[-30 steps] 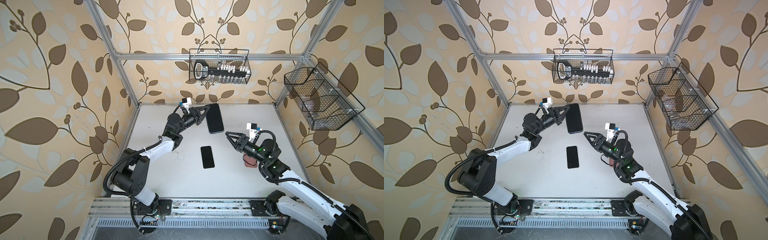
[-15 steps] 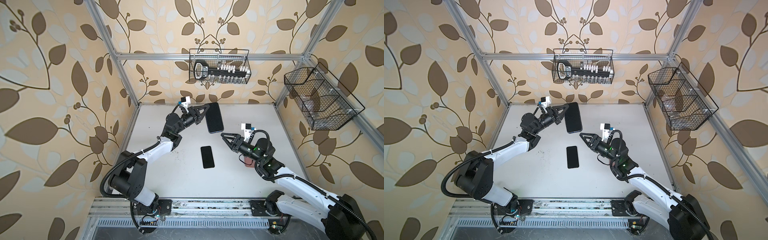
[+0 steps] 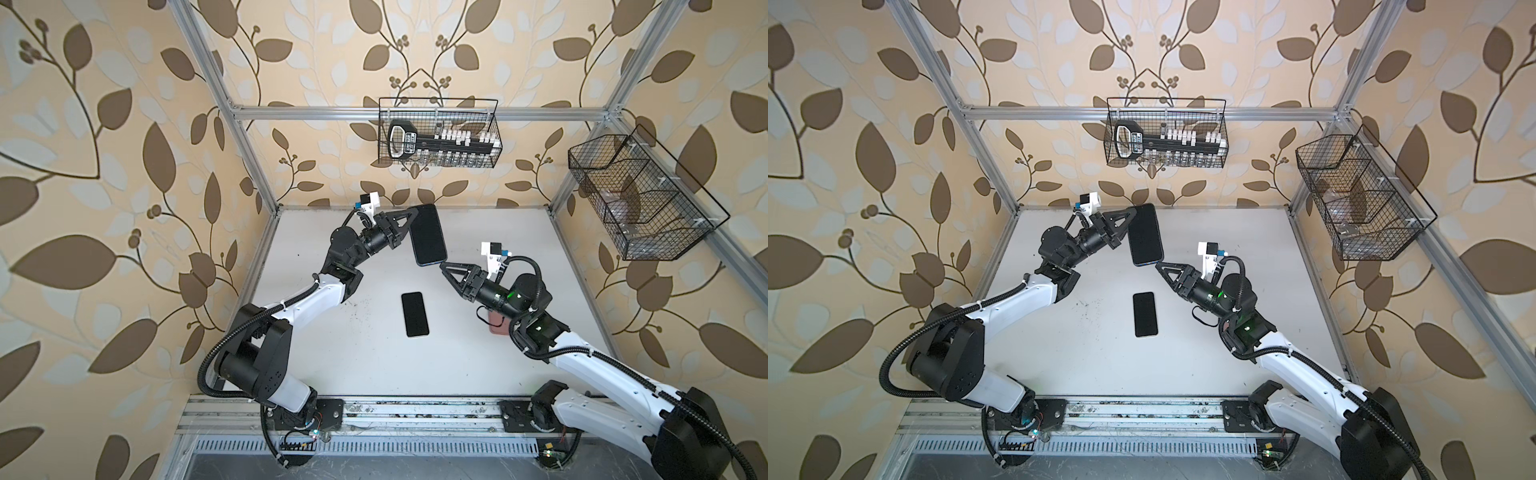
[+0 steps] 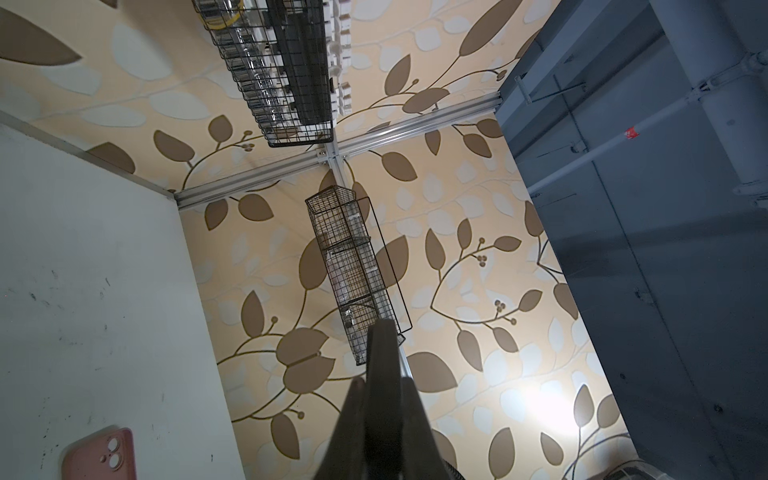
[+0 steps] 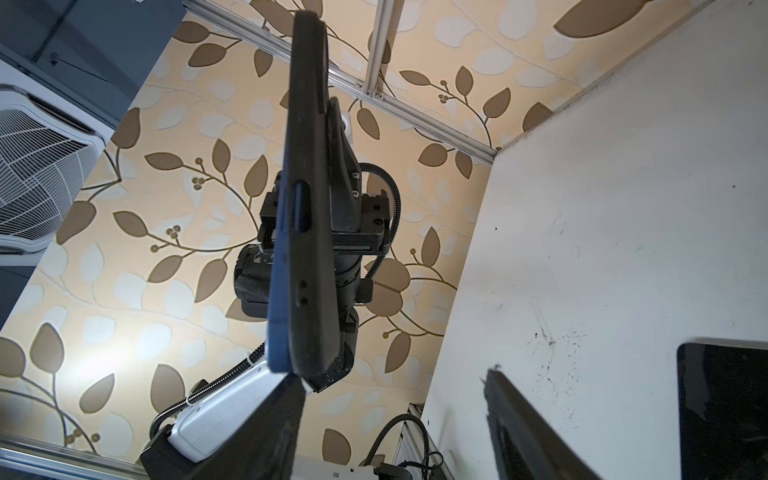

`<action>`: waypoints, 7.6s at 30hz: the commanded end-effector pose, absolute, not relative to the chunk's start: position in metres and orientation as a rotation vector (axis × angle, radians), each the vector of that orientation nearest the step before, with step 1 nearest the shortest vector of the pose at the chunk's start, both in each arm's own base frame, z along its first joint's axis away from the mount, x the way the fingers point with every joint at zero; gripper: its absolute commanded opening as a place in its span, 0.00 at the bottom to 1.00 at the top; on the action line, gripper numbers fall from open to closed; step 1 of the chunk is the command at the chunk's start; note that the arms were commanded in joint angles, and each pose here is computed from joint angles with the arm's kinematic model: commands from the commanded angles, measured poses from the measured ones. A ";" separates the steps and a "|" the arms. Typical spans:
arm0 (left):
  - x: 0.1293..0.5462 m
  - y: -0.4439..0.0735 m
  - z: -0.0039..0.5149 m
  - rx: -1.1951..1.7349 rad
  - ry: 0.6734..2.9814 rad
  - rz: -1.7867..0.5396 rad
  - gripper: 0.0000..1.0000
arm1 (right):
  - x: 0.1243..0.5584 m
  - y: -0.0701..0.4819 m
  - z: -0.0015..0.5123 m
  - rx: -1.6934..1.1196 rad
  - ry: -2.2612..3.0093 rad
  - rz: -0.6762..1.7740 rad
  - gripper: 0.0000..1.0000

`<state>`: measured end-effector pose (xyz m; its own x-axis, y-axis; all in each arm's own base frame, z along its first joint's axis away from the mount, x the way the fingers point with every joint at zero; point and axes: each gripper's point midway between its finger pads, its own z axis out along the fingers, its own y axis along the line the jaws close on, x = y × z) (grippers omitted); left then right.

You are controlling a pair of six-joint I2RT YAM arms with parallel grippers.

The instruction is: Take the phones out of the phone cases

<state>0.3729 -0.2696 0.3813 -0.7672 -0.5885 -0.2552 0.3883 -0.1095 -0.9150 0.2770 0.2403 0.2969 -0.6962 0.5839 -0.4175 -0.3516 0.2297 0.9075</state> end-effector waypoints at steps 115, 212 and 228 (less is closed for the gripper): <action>0.289 -0.305 0.340 -0.825 1.834 -2.054 0.99 | 0.317 0.237 0.298 0.347 1.481 1.482 0.00; 0.289 -0.283 0.407 -0.639 1.707 -1.931 0.00 | 0.302 0.248 0.176 0.478 1.699 1.347 0.00; 0.289 -0.273 0.419 -0.627 1.680 -1.922 0.00 | 0.301 0.242 0.156 0.507 1.732 1.323 0.00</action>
<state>0.2876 -0.2987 0.2940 -0.7832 -0.6017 0.1570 -0.2584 0.0853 -0.9623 0.3011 0.2541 0.1994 -0.5177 0.7604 -0.3921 -0.2912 0.2743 0.9165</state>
